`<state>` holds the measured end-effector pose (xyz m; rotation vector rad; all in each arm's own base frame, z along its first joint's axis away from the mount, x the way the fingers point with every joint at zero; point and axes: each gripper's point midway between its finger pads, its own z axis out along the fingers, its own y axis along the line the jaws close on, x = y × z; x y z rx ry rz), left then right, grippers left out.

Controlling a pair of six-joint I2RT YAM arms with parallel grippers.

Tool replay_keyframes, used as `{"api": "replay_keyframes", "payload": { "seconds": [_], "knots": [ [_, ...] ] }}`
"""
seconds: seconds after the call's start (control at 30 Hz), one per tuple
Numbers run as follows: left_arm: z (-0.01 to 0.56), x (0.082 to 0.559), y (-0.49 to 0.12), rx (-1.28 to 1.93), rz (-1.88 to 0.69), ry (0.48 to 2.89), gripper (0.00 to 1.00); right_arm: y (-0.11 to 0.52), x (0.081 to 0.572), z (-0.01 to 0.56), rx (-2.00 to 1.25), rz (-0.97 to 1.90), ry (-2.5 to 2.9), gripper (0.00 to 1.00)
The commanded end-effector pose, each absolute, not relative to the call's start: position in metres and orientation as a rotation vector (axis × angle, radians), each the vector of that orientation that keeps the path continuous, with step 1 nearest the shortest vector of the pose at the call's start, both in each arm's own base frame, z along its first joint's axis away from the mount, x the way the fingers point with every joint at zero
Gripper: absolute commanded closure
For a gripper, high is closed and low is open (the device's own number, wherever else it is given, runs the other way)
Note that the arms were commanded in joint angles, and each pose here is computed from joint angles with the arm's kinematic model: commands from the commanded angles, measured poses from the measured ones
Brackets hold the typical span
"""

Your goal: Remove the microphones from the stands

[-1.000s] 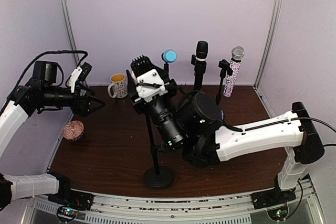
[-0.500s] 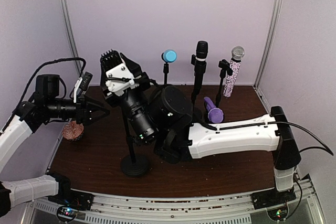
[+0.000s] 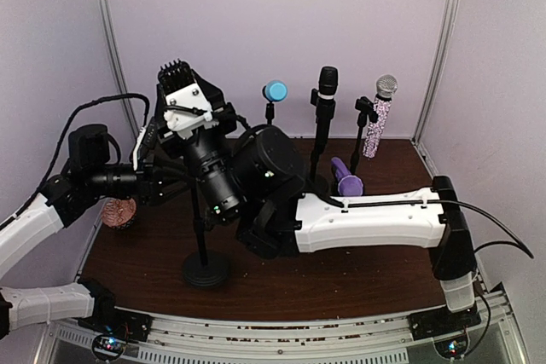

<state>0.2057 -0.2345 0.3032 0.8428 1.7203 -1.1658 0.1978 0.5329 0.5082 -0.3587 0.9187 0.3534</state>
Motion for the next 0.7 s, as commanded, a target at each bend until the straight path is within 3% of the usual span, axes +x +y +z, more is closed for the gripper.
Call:
{"api": "replay_keyframes", "payload": {
  "seconds": [0.0, 0.17, 0.4, 0.53, 0.67],
  "knots": [
    [0.324, 0.208, -0.242, 0.839, -1.16, 1.623, 0.38, 0.503, 0.188, 0.554, -0.209, 0.43, 0.841, 1.0],
    [0.323, 0.207, -0.241, 0.798, -1.188, 1.645, 0.43, 0.508, 0.189, 0.549, -0.22, 0.421, 0.841, 1.0],
    [0.321, 0.207, -0.245, 0.797, -1.232, 1.637, 0.79, 0.506, 0.187, 0.56, -0.185, 0.447, 0.824, 1.0],
    [0.327, 0.211, -0.244, 0.753, -1.232, 1.641, 0.87, 0.508, 0.184, 0.559, -0.2, 0.438, 0.815, 1.0],
    [0.335, 0.216, -0.241, 0.708, -1.214, 1.635, 1.0, 0.509, 0.182, 0.556, -0.218, 0.43, 0.81, 1.0]
  ]
}}
